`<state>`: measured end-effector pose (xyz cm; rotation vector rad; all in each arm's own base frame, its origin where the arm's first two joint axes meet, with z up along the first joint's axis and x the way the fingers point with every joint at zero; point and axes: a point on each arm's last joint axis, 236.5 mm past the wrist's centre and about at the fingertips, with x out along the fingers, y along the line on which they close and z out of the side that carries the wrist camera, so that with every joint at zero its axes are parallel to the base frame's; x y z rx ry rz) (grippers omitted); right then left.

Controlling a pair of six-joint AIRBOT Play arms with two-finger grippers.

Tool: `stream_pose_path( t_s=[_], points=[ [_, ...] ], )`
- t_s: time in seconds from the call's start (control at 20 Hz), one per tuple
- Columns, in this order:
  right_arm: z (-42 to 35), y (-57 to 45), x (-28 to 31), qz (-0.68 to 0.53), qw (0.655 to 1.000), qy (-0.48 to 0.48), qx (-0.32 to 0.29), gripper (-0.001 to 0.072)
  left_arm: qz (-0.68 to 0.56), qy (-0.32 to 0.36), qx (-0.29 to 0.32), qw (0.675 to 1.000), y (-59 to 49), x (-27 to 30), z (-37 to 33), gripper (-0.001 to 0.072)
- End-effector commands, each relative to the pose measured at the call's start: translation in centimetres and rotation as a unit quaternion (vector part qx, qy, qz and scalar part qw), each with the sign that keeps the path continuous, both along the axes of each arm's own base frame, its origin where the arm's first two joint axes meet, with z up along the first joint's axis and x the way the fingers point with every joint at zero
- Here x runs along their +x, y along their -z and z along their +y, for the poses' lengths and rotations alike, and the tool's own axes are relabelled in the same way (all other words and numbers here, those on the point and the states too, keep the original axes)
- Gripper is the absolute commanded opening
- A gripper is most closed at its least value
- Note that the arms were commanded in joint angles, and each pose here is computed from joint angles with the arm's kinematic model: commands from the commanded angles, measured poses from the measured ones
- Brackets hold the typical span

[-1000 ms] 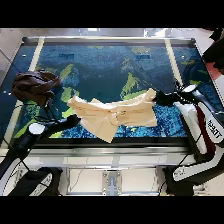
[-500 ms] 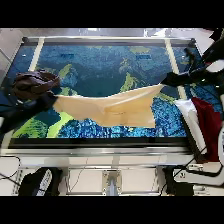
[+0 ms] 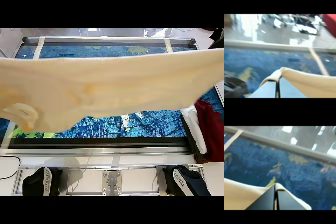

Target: Fold the shirts.

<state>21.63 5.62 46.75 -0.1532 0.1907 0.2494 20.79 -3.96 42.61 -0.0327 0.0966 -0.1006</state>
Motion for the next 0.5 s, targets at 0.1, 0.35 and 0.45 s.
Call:
stream_pose_path(
  t_s=[0.1,0.35,0.45],
  points=[
    [-3.5,-1.7,-4.9,-0.022,0.995,0.098,-0.023,0.0011,0.022,0.009,0.051,0.998,-1.8,-1.1,0.8,0.0012],
    [-5.4,12.5,7.7,0.211,0.974,0.078,0.013,0.0013,0.200,0.018,0.081,0.976,7.8,12.0,2.3,0.0013],
    [-6.0,18.3,13.7,0.271,0.959,0.070,0.039,0.0013,0.262,0.023,0.075,0.962,13.0,17.9,2.5,0.0013]
  ],
)
